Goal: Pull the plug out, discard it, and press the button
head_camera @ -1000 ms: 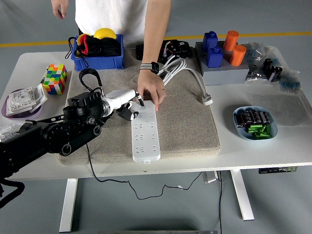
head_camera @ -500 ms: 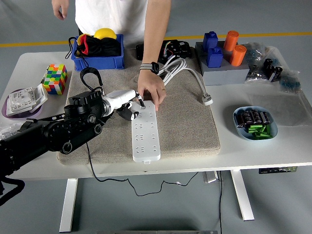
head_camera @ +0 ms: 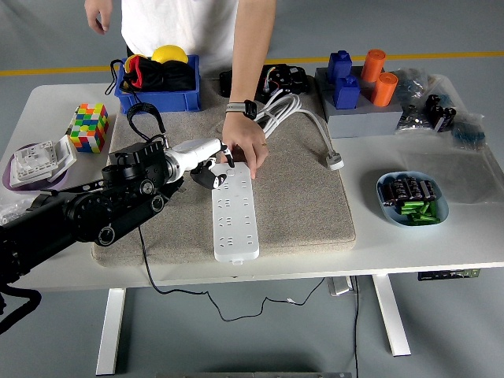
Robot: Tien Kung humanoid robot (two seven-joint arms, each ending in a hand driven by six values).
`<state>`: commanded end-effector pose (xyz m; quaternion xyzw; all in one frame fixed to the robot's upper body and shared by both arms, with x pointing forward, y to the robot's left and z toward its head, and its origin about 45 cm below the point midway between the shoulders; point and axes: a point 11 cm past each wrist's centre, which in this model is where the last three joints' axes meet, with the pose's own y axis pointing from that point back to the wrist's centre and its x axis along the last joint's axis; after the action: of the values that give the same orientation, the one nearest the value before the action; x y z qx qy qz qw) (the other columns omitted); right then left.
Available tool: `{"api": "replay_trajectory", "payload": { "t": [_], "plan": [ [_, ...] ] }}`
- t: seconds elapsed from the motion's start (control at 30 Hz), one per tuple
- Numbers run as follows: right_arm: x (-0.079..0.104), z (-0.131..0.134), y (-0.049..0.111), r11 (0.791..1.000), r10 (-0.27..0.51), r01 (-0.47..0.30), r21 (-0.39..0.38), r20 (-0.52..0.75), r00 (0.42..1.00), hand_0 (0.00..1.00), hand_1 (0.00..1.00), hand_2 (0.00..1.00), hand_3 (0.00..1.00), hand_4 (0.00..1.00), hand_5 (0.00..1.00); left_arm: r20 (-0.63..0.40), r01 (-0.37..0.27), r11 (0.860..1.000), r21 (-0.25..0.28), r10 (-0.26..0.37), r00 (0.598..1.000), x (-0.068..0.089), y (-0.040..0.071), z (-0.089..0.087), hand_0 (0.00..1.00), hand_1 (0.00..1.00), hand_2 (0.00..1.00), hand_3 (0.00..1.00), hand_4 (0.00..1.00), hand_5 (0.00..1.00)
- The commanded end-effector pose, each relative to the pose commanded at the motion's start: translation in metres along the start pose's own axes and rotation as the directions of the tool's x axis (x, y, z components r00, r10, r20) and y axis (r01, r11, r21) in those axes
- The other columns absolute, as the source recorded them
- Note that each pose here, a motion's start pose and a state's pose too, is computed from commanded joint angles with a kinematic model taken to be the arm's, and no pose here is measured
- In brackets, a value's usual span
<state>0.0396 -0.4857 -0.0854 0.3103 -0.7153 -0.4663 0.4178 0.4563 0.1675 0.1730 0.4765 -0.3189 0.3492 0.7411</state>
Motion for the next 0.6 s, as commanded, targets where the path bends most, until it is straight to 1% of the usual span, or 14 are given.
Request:
{"api": "replay_trajectory", "payload": {
  "t": [0.17, 0.2, 0.37, 0.4, 0.5, 0.57, 0.6],
  "plan": [
    [0.000, 0.000, 0.000, 1.000, -0.001, 0.001, 0.001, 0.001, 1.000, 0.749, 0.666, 0.655, 0.620, 0.670, 0.510, -0.033, -0.027, 1.000, -0.015, 0.026, 0.999, 0.006, 0.006, -0.001, 0.088, 0.002, 0.022, 0.658, 0.544, 0.029],
    [0.000, 0.000, 0.000, 1.000, -0.001, 0.001, 0.000, 0.000, 1.000, 0.750, 0.666, 0.655, 0.620, 0.670, 0.510, -0.043, -0.037, 0.999, -0.018, 0.036, 0.998, 0.008, 0.007, -0.001, 0.105, 0.003, 0.053, 0.657, 0.542, 0.029],
    [0.000, 0.002, 0.000, 1.000, -0.001, 0.001, -0.004, 0.000, 1.000, 0.750, 0.666, 0.655, 0.620, 0.670, 0.510, -0.110, -0.117, 0.993, -0.034, 0.112, 0.988, 0.026, 0.019, -0.010, 0.105, 0.003, 0.053, 0.657, 0.542, 0.029],
    [0.000, 0.003, 0.000, 1.000, -0.001, 0.001, -0.005, 0.000, 1.000, 0.750, 0.666, 0.655, 0.620, 0.670, 0.511, -0.122, -0.136, 0.990, -0.032, 0.131, 0.984, 0.030, 0.022, -0.014, 0.188, 0.182, 0.234, 0.656, 0.543, 0.002],
    [0.000, 0.003, 0.000, 1.000, -0.001, 0.001, -0.006, 0.000, 1.000, 0.750, 0.666, 0.655, 0.620, 0.670, 0.511, -0.156, -0.181, 0.983, -0.016, 0.176, 0.972, 0.041, 0.029, -0.027, 0.188, 0.182, 0.234, 0.656, 0.543, 0.002],
    [0.000, 0.002, 0.000, 1.000, -0.001, 0.001, -0.002, 0.003, 1.000, 0.750, 0.666, 0.655, 0.620, 0.670, 0.511, -0.185, -0.210, 0.978, 0.010, 0.208, 0.961, 0.047, 0.035, -0.041, 0.188, 0.182, 0.234, 0.656, 0.543, 0.002],
    [0.000, 0.001, 0.000, 1.000, -0.001, 0.001, -0.001, 0.005, 1.000, 0.750, 0.666, 0.656, 0.620, 0.670, 0.511, -0.197, -0.224, 0.974, 0.021, 0.223, 0.955, 0.050, 0.038, -0.047, 0.433, 0.465, 0.440, 0.658, 0.566, 0.028]
  ]
}}
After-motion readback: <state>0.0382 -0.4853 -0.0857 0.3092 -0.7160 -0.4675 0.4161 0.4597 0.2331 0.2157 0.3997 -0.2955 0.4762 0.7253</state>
